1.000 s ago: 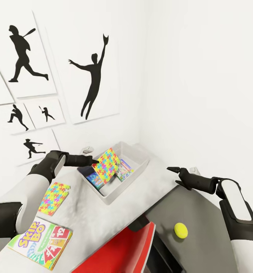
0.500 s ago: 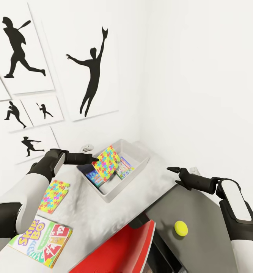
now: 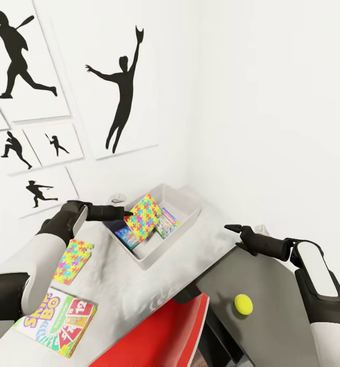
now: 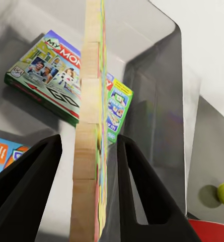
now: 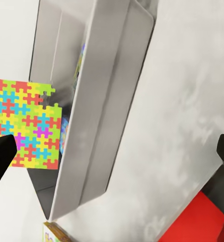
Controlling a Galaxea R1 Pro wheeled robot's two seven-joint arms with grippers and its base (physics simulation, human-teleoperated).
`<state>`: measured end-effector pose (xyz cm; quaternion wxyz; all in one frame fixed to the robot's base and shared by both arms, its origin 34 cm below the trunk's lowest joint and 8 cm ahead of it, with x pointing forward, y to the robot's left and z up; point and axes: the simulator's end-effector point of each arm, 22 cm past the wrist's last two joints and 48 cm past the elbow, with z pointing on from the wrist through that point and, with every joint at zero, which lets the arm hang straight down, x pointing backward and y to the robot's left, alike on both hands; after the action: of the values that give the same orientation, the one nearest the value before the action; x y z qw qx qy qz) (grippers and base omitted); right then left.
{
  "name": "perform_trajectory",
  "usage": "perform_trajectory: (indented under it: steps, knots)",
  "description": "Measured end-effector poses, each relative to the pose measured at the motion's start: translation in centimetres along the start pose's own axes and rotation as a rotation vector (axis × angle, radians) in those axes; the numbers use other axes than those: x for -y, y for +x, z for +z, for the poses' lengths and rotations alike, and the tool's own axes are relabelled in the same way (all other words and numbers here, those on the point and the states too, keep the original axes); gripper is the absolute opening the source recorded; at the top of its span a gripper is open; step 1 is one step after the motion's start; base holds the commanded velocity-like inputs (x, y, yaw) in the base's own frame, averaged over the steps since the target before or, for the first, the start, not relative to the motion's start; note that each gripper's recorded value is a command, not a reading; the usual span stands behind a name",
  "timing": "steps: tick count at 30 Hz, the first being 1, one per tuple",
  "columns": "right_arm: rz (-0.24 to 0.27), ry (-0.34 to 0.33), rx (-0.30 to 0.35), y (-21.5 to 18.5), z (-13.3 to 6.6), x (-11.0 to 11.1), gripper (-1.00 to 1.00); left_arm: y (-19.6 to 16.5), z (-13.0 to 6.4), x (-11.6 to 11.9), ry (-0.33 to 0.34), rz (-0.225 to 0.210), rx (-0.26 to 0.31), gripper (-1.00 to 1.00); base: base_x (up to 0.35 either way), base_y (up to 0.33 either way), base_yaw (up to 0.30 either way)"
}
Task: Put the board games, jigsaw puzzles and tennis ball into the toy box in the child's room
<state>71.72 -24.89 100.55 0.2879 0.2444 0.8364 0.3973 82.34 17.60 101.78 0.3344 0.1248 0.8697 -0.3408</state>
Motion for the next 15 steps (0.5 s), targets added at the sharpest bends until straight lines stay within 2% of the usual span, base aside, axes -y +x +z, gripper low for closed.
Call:
perform_trajectory:
  steps: [15]
  knots:
    - [0.015, 0.022, -0.017, 0.7, 0.8, 1.5, 1.00, 1.3, 1.1, -1.0, 0.001, -0.007, -0.011, -1.00, 0.000, 0.000, 0.000]
